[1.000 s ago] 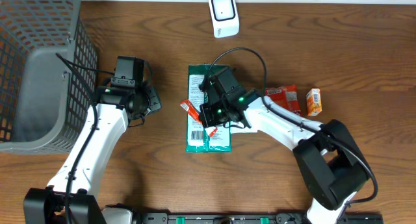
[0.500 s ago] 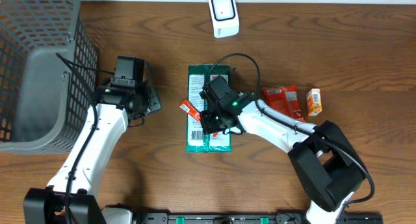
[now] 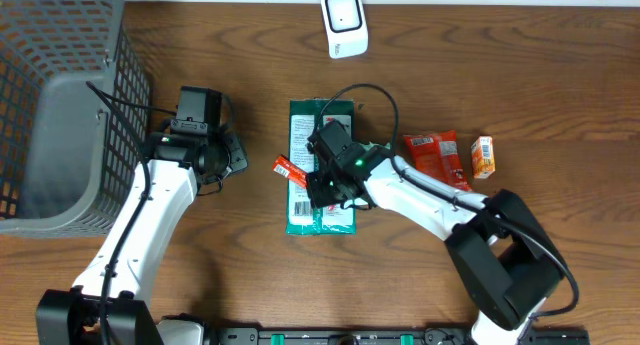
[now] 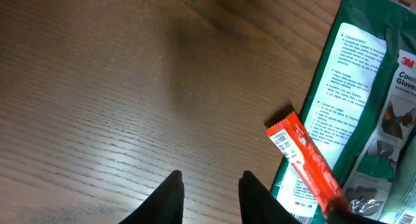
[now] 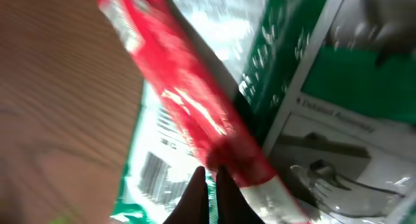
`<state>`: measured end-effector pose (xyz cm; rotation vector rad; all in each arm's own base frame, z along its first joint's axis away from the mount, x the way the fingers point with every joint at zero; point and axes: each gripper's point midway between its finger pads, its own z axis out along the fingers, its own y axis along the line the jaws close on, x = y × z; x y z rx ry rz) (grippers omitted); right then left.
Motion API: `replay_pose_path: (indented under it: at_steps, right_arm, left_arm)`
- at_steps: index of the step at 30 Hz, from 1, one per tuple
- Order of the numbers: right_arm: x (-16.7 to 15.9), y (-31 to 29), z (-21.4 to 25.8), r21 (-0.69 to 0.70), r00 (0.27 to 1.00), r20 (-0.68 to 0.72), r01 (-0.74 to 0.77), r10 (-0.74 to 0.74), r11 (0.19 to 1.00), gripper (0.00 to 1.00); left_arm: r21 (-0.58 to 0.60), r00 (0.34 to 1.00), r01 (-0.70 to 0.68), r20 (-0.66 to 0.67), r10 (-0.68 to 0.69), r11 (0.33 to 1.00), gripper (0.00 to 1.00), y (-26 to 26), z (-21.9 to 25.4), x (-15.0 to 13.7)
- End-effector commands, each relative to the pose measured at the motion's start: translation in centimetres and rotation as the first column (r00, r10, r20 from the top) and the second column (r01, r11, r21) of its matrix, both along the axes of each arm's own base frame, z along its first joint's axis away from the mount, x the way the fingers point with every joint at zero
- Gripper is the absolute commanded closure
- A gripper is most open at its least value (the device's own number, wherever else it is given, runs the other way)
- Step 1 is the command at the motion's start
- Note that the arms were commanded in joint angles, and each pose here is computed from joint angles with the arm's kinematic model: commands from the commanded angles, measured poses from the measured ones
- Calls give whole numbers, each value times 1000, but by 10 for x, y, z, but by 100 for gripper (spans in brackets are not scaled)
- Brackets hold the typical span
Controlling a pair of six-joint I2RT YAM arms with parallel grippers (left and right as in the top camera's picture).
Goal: Scan the item barcode
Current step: 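Lower the Nescafe stick onto the gloves packet with the right gripper, then open the right gripper and move it right off the stick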
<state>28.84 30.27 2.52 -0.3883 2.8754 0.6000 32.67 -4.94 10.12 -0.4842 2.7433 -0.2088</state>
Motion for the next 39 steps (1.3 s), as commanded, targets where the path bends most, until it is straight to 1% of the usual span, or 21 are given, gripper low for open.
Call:
replay_pose_path:
  at_steps: [1, 4, 7, 11, 17, 19, 22, 25, 29, 30, 31, 33, 35, 39]
  right_arm:
    - [28, 17, 65, 128, 992, 124, 10, -26, 992, 98]
    - [34, 27, 78, 171, 984, 175, -4, -26, 985, 98]
    - [34, 34, 67, 158, 983, 180, -13, -16, 987, 98]
    - [28, 40, 39, 123, 990, 143, -25, 7, 992, 98]
    - [16, 28, -1, 34, 999, 50, -16, 14, 999, 98]
    - [13, 23, -6, 6, 999, 33, -11, 11, 1000, 98]
    - [13, 16, -9, -31, 999, 35, -1, 2, 1000, 97]
    - [14, 16, -9, -28, 999, 38, -3, 4, 1000, 95]
    - [20, 20, 10, 5, 995, 83, -51, 51, 999, 92]
    - [23, 22, 19, 21, 991, 106, -81, 79, 996, 91]
    - [25, 25, 31, 38, 984, 137, -121, 114, 992, 89]
    - [28, 25, 51, 54, 969, 191, -172, 159, 984, 85]
    - [29, 20, 70, 54, 956, 232, -199, 181, 979, 78]
    - [29, 2, 91, 1, 937, 282, -217, 208, 976, 74]
  left_arm:
    - [18, 1000, -1, 5, 1, 1000, 69, 4, 2, 3]
    - [18, 1000, -1, 5, 0, 1000, 69, 4, 2, 3]
    - [18, 1000, -1, 5, 0, 1000, 69, 4, 2, 3]
    - [18, 1000, -1, 5, 1, 1000, 69, 4, 2, 3]
    - [18, 1000, -1, 5, 1, 1000, 68, 4, 2, 3]
    - [18, 1000, -1, 5, 1, 1000, 66, 4, 2, 3]
    - [18, 1000, -1, 5, 1, 1000, 65, 4, 2, 3]
    - [18, 1000, -1, 5, 1, 1000, 65, 4, 2, 3]
    - [18, 1000, -1, 5, 1, 1000, 64, 4, 2, 3]
    - [18, 1000, -1, 5, 1, 1000, 63, 4, 2, 3]
    - [19, 1000, -1, 5, 1, 1000, 59, 4, 2, 3]
    - [19, 1000, -1, 5, 1, 1000, 55, 4, 2, 3]
    - [30, 1000, -6, 7, 6, 1000, 47, 6, 2, 3]
    - [43, 1000, -11, 8, 11, 999, 36, 8, 2, 3]
